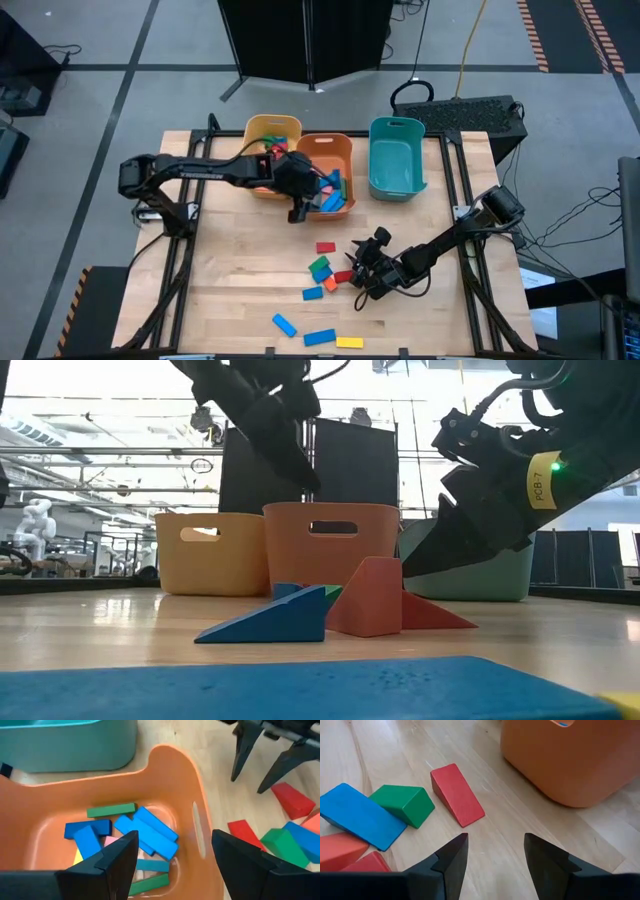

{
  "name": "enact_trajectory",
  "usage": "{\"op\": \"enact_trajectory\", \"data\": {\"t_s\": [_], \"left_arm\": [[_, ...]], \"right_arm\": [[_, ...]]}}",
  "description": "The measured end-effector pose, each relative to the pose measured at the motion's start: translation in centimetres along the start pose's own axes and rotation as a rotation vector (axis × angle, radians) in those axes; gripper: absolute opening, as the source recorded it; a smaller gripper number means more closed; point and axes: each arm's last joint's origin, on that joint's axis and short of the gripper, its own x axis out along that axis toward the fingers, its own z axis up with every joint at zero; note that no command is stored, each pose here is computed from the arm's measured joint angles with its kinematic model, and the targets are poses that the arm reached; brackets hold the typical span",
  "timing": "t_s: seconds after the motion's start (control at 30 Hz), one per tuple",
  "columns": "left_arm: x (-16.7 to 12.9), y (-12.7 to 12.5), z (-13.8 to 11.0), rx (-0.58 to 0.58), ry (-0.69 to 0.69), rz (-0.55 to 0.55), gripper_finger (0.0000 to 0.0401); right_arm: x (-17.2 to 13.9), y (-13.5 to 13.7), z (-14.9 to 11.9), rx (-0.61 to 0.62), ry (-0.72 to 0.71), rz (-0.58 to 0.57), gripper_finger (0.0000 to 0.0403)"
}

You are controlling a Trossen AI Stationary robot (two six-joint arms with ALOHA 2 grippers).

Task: Sort blocks by size
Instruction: Put the blue rectangle block into the orange bin

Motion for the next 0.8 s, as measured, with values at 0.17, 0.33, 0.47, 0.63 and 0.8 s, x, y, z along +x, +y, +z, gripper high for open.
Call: {"op": "enact_trajectory", "data": {"t_s": [0.17,0.33,0.47,0.63,0.8], "left_arm": [[-1.8,-1.7,0.6,0.004,-0.010,-0.025,0.0253],[-3.1,-5.5,1.1,0.050,-0.016,-0.148,0.0253],[-2.8,-9.1,1.3,0.122,-0.015,-0.244,0.0253],[-0.4,-11.7,0.1,0.156,0.056,-0.225,0.0253],[2.2,-11.6,-1.5,0.163,0.104,-0.154,0.0253]], "right_arm": [[0.0,0.0,0.0,-0.001,0.001,-0.001,0.0180],[0.0,0.0,0.0,-0.006,0.003,-0.003,0.0180],[0.0,0.0,0.0,-0.007,0.003,-0.003,0.0180],[0.0,0.0,0.0,-0.006,0.003,-0.002,0.0180],[0.0,0.0,0.0,-0.001,0.001,0.000,0.0180]]}}
